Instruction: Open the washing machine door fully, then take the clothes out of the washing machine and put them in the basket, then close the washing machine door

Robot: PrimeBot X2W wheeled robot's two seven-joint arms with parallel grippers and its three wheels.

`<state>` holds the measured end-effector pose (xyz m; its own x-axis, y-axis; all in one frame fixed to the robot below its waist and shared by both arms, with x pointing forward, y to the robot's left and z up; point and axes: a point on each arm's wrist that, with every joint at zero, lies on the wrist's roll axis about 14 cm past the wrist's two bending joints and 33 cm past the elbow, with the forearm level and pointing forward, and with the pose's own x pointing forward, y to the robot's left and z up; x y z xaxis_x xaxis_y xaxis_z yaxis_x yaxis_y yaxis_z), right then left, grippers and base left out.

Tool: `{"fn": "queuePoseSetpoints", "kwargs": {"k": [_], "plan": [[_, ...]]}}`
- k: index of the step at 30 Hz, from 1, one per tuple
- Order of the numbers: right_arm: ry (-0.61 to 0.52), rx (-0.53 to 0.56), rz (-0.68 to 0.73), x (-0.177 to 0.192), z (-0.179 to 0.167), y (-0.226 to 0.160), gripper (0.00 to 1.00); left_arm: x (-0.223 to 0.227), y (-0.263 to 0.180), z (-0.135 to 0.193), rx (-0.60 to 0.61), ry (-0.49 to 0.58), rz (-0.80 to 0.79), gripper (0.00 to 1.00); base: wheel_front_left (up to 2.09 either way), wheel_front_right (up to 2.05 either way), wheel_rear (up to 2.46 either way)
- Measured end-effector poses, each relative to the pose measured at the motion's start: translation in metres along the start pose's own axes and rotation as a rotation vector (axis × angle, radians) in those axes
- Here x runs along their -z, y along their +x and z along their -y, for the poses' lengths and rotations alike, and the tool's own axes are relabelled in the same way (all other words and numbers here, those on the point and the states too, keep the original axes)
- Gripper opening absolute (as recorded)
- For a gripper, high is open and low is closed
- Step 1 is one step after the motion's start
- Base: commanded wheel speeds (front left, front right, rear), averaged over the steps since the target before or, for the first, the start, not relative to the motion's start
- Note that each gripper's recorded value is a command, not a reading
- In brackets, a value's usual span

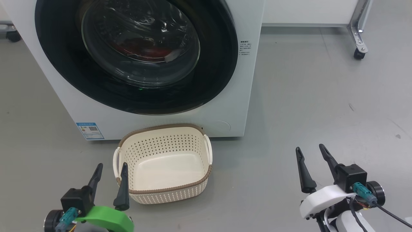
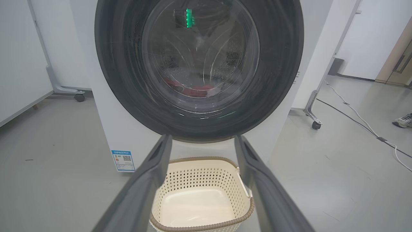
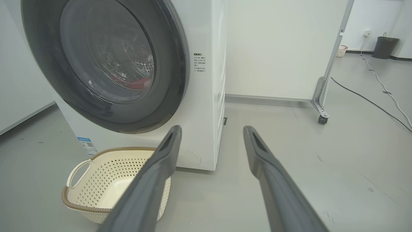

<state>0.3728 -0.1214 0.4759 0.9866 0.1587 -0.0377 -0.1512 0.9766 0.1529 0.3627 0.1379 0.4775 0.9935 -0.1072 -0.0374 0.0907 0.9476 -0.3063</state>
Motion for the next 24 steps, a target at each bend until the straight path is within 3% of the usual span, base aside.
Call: {"fn": "queuePoseSetpoints", "kwargs": {"k": [22,23,24], "plan": [[0.022,0.020,-0.009,0.0042,0.0012,-0.0007,1.00,-0.0009,0.0041,-0.0044,-0.015,0.000,0.001,1.00,0.00,0.00,0.00],[0.023,0.021,-0.009,0.0042,0.0016,-0.0006,0.47,-0.0010,0.0043,-0.0046,-0.016,-0.001,0.002,1.00,0.00,0.00,0.00],[0.025,0.023,-0.009,0.0041,0.0017,-0.0005,0.14,-0.0007,0.0044,-0.0045,-0.016,0.000,0.001,1.00,0.00,0.00,0.00]]}}
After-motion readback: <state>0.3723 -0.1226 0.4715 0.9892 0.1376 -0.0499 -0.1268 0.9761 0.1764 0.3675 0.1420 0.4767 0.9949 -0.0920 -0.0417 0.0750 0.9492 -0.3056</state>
